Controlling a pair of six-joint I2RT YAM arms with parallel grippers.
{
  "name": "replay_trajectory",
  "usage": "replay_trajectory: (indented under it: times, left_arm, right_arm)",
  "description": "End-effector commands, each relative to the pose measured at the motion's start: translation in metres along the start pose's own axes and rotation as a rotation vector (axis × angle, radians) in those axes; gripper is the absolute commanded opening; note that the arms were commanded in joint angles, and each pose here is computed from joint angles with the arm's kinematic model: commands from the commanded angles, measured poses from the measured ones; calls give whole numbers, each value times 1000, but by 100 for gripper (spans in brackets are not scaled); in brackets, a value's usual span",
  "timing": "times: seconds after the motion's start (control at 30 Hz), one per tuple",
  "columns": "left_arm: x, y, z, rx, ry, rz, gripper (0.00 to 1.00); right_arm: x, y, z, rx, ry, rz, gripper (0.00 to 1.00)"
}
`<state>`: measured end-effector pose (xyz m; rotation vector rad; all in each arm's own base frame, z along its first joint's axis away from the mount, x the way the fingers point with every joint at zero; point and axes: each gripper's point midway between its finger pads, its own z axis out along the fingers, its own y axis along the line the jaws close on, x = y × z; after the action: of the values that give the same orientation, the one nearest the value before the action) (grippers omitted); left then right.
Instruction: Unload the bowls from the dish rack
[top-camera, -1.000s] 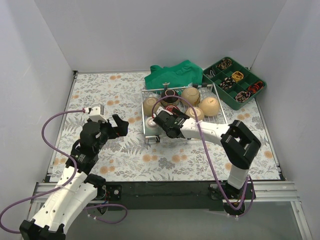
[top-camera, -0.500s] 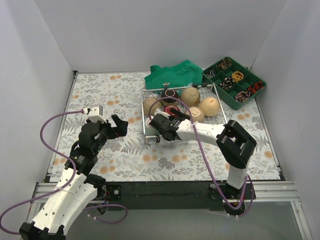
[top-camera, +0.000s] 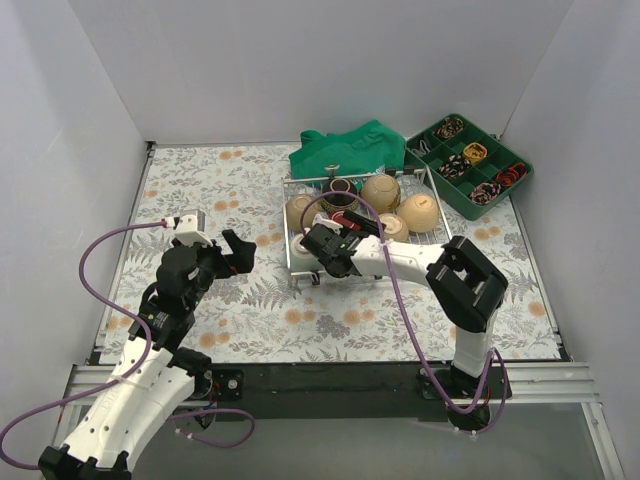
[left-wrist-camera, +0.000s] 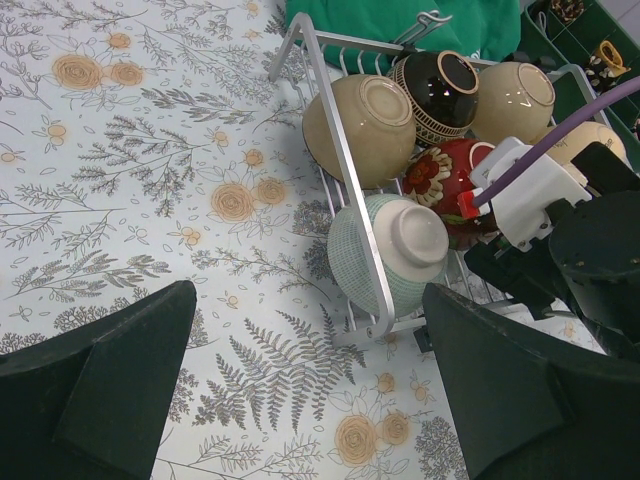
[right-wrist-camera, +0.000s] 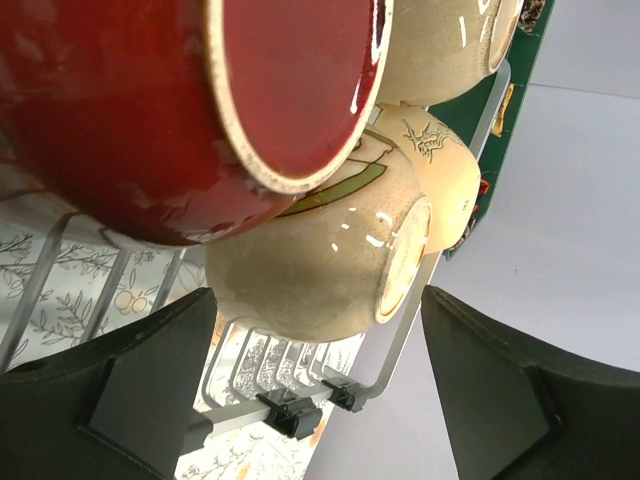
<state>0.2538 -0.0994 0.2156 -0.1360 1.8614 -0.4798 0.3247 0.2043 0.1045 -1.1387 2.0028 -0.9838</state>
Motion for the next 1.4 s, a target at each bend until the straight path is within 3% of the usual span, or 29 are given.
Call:
replay_trajectory:
  times: [0.0, 0.4, 0.87, 1.37]
  left_arm:
    - [0, 1, -1, -1, -9, 12, 98]
    - [1, 3, 0, -7, -3, 16, 98]
    - [2, 4, 1, -15, -4, 20, 98]
    - [2, 8, 2, -34, -4, 20, 98]
  right_arm:
    - [11, 25, 16, -70, 22, -25, 93]
    - [10, 32, 17, -195, -35, 50, 95]
    - [24, 45, 31, -271, -16, 63, 96]
    - [52, 48, 46, -157, 74, -29, 97]
